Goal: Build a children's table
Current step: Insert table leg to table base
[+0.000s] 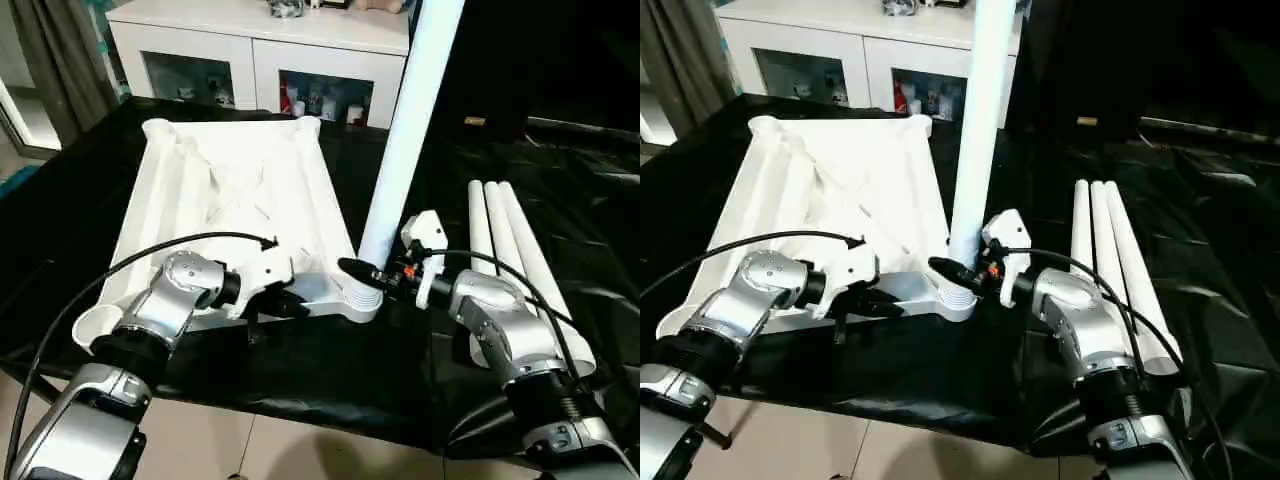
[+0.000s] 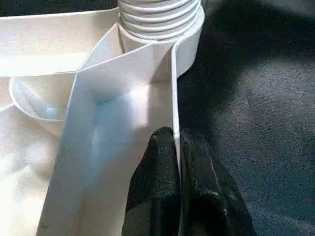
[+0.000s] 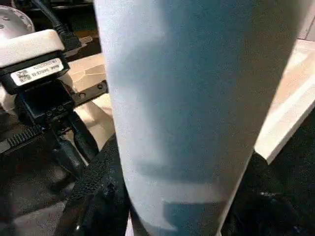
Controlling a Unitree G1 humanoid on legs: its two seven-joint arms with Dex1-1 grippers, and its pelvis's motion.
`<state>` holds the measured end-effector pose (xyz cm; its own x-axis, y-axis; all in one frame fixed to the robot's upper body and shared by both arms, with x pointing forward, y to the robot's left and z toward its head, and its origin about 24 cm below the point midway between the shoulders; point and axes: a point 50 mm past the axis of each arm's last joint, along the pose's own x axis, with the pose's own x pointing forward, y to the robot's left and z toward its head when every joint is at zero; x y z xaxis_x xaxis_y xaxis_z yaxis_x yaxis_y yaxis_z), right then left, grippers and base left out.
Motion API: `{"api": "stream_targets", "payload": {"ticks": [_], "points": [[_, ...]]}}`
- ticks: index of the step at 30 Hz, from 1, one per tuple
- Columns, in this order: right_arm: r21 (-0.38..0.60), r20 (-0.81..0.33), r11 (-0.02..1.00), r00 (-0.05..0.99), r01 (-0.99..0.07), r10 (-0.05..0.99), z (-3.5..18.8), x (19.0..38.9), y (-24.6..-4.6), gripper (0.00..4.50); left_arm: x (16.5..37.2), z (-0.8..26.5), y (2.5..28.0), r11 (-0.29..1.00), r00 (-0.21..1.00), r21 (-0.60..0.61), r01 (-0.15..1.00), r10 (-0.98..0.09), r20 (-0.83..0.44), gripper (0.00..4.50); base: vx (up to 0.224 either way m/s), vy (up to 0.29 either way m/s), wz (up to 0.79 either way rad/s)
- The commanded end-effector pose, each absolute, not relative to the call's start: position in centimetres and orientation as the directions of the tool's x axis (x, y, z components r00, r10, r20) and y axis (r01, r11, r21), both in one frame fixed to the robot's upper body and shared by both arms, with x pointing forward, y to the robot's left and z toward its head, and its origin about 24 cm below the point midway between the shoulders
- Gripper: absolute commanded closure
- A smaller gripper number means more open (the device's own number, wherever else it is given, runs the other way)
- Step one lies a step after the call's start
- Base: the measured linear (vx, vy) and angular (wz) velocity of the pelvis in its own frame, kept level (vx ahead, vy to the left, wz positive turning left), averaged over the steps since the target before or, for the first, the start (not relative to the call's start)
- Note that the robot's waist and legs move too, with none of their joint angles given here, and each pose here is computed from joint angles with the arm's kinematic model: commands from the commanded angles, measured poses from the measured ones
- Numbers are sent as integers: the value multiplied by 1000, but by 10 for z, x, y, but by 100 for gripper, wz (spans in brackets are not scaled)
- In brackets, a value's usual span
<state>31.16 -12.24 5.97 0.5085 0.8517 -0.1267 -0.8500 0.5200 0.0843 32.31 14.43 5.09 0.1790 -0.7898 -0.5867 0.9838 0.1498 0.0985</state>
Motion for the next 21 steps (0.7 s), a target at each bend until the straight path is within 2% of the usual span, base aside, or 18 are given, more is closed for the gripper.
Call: {"api": "stream_targets", "payload": {"ticks": [1,10,21], "points": [[226,-242,481,429,-847,870,20,292,-124,262,325,56,142,133,179,123,984,-802,-569,450,0,0,0],[233,-273,422,357,-876,893,5,277,-133,262,317,62,141,-32,17,76,997,-819,-573,450,0,0,0],[243,-297,494,421,-835,857,-1,280,-136,262,324,61,140,20,64,84,996,-824,-563,450,0,0,0]]}}
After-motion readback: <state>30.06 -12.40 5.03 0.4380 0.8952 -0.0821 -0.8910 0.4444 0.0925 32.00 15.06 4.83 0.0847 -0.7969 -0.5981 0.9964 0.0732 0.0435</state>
